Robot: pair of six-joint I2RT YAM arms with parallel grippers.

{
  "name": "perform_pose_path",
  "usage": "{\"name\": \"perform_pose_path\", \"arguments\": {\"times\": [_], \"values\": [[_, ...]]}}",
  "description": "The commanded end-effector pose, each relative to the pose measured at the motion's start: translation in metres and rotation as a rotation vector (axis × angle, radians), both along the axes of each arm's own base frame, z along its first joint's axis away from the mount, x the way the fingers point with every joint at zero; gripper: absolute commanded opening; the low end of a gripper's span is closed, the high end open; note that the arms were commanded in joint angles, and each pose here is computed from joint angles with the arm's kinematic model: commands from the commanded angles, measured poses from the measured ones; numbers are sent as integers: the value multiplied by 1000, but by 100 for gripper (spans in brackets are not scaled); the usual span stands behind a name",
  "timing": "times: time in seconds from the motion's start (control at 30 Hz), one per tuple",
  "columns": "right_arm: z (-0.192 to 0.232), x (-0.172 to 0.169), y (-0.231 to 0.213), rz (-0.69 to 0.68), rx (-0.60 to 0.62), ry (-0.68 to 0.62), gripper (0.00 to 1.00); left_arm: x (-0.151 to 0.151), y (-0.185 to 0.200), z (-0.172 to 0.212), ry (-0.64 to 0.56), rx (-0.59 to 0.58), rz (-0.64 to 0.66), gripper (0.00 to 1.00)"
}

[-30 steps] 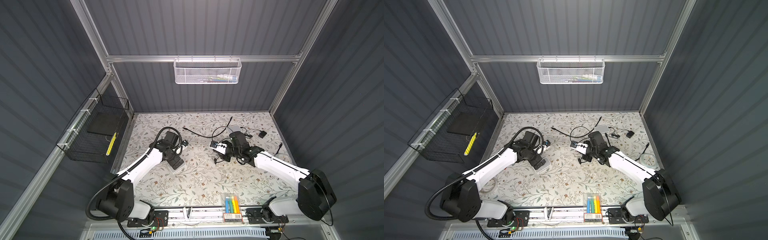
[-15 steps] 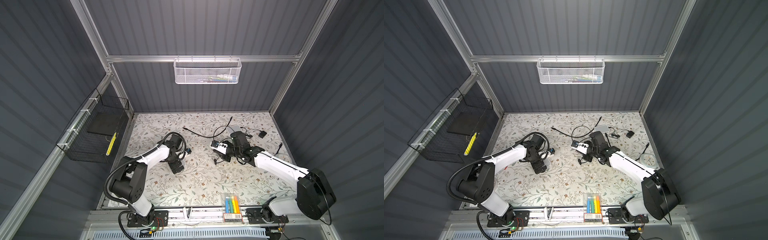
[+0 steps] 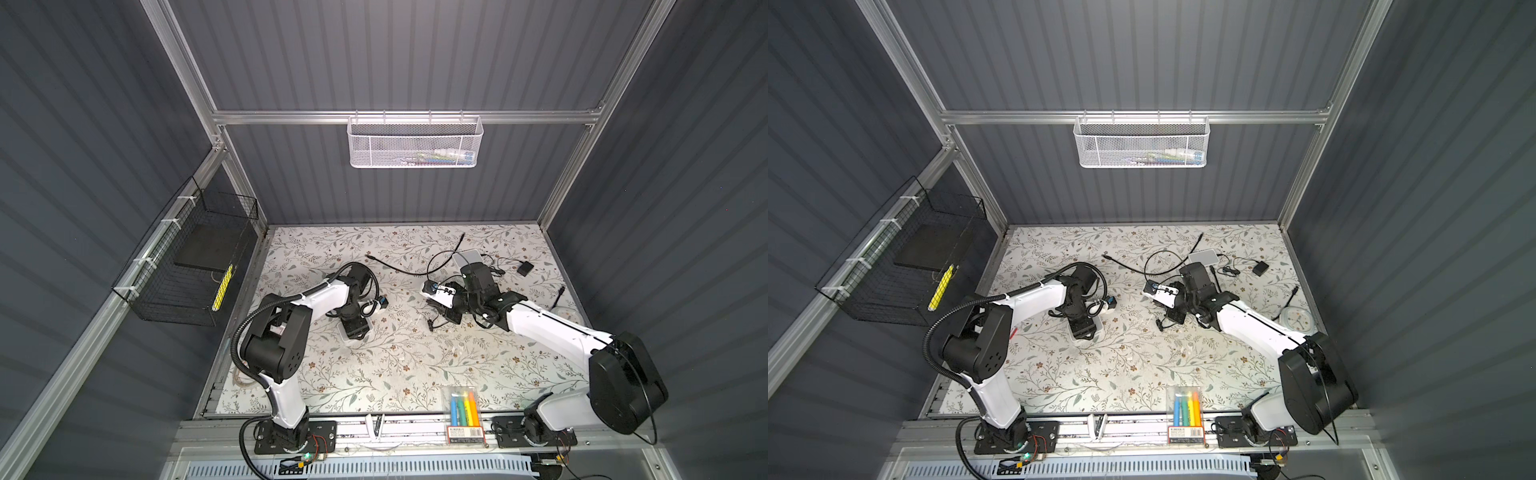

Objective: Insert the plug into the switch port

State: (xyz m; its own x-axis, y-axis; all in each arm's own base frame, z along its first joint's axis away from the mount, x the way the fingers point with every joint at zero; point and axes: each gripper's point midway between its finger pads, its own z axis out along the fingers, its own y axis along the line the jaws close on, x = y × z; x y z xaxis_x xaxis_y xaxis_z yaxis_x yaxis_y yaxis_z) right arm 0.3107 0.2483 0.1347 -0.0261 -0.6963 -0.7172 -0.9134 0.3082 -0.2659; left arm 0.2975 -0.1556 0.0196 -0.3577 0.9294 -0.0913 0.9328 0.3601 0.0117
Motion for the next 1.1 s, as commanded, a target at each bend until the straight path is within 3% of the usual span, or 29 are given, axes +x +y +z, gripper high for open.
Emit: {"name": "perform_pose_path", "arguments": {"times": [0.0, 0.17, 0.3, 0.47, 0.53, 0.63, 0.73, 0.87, 1.07], "values": [[2, 1, 1, 0, 18, 7, 0, -12, -14, -14, 97, -67, -58, 55], [2, 6, -4, -24, 10, 4, 0, -4, -40, -4, 7, -117, -214, 56], [4, 25, -25, -165, -20, 40, 0, -2, -67, -2, -15, -146, -349, 61], [9, 30, -37, -220, -52, 43, 0, -5, -85, -13, -23, -131, -459, 77], [11, 29, -36, -221, -43, 50, 0, -3, -87, -12, -33, -135, -468, 98], [12, 29, -36, -224, -45, 61, 0, 5, -87, 3, -112, -137, -463, 100], [13, 27, -35, -223, -42, 84, 0, 22, -85, 32, -241, -158, -376, 100], [13, 25, -31, -232, -41, 109, 0, 40, -76, 84, -374, -285, -31, 100], [7, 34, -28, -281, -81, 135, 0, 25, -46, 110, -429, -403, 422, 100]]}}
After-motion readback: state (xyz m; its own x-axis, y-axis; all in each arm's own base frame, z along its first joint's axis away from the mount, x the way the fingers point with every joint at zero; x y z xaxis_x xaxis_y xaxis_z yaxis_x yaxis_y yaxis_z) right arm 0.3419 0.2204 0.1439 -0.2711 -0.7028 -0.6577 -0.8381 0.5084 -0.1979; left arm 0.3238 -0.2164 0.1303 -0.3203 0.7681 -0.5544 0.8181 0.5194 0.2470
